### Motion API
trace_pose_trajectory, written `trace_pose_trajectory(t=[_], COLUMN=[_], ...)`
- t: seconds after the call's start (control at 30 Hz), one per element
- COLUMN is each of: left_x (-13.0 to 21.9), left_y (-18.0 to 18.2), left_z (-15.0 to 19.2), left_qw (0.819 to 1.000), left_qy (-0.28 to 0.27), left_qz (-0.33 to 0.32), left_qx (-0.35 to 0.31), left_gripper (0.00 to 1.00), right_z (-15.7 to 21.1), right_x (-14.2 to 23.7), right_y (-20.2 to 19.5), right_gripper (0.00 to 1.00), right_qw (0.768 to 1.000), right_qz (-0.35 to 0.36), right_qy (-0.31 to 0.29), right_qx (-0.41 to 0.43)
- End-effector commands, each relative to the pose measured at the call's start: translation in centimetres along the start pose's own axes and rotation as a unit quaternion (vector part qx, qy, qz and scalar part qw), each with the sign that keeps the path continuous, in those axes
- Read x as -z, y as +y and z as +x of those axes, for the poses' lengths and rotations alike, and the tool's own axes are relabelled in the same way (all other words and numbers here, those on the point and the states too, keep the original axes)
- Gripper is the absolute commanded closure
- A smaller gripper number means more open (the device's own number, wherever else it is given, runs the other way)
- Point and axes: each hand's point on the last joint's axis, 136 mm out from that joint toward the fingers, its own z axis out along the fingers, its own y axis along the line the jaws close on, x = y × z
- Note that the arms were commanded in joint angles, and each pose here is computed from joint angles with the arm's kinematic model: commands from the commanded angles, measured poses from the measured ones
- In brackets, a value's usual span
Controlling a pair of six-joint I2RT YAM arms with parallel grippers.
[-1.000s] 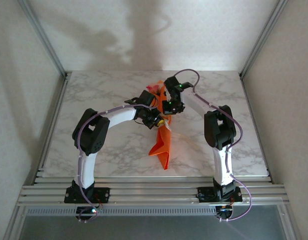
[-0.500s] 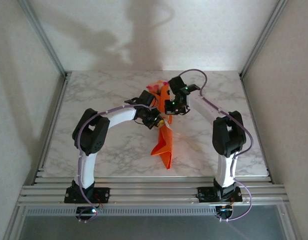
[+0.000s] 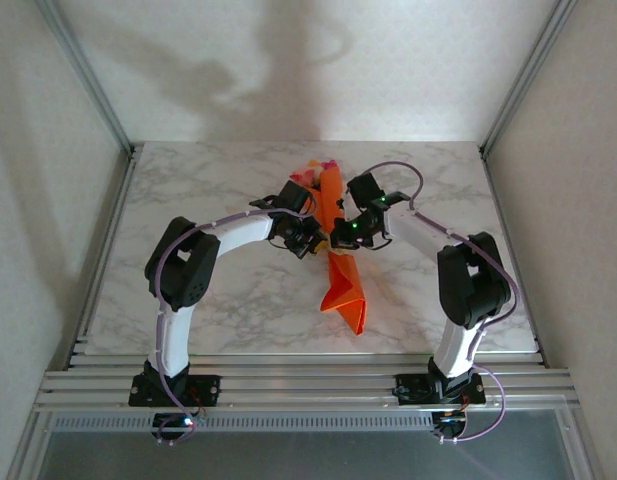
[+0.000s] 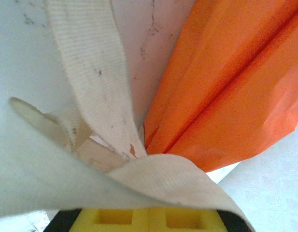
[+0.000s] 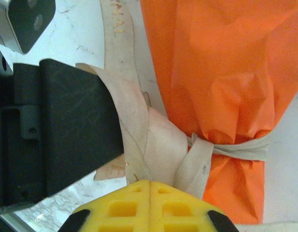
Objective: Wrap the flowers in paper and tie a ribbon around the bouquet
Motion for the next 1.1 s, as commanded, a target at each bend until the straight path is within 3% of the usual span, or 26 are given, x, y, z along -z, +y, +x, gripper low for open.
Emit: trace_pose_trajectory(t=[0.0,0.4,1.07], left_x=[1.2,3.3,4.7], left_y=[-0.3,0.9,0.4], left_z=[0.9,2.9,1.9], left_qw=[1.000,0.999,0.990], left_qy=[-0.009,0.003,-0.019], left_qz=[-0.002,0.026,0.070], left_qx=[0.008,0.047,0.118], left_gripper=[1.00,1.00,0.98], right_z=[-0.4,0.7,1.4], right_x=[0.9,0.0,0.0], right_y=[0.5,-0.2,0.1], right_gripper=[1.00,1.00,1.00], right_qw=[0.999,0.999,0.996], right_qz=[-0.019,-0.025,-0.032], right_qy=[-0.024,-0.021,-0.014], right_qx=[0.018,0.032,0.078])
